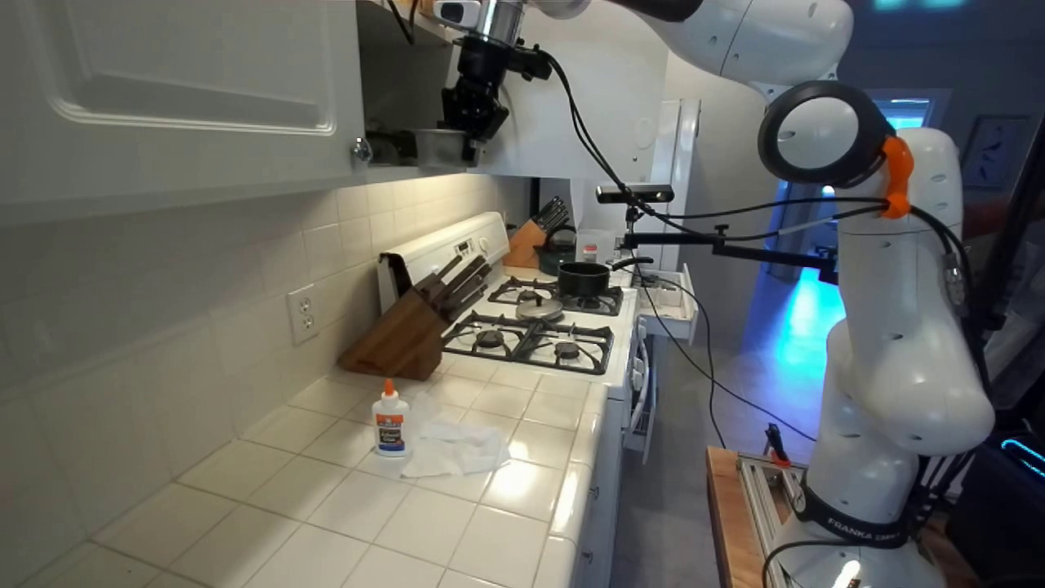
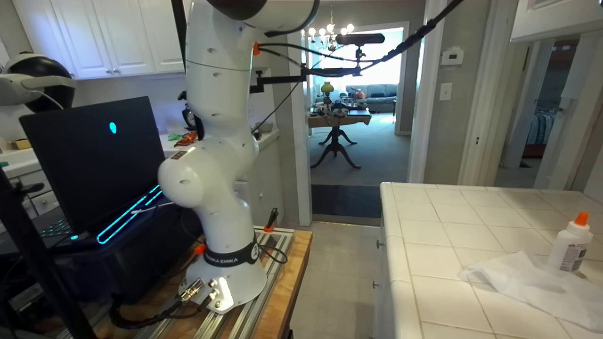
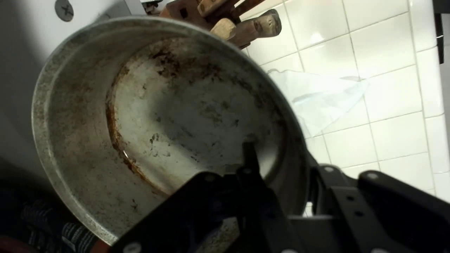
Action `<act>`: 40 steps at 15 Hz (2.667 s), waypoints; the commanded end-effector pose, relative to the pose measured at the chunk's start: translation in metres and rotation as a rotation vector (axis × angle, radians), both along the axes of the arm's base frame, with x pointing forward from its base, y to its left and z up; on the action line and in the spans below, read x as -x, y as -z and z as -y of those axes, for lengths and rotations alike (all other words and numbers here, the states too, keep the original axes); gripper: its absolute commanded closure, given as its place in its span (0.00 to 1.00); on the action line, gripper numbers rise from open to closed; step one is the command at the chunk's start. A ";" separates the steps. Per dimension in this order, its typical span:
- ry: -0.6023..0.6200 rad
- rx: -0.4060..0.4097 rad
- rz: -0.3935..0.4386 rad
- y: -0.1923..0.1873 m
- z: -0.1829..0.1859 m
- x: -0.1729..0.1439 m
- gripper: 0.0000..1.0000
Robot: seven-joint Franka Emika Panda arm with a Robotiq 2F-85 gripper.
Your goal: Pick up the pan, and then place it in the open cabinet
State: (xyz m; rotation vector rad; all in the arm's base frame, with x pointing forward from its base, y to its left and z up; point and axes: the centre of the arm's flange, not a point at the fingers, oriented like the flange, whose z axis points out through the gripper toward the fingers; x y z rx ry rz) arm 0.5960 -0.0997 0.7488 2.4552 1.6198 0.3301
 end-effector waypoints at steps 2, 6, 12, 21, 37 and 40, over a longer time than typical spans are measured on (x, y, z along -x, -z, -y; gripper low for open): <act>-0.010 0.012 0.022 -0.016 0.003 -0.018 0.30; -0.014 0.029 0.060 -0.019 0.001 -0.018 0.01; -0.038 0.076 0.123 -0.016 0.005 -0.025 0.00; -0.082 0.132 0.229 -0.007 0.009 -0.042 0.00; -0.028 0.114 0.281 0.001 -0.014 0.002 0.00; 0.059 0.080 0.334 0.004 -0.019 0.014 0.00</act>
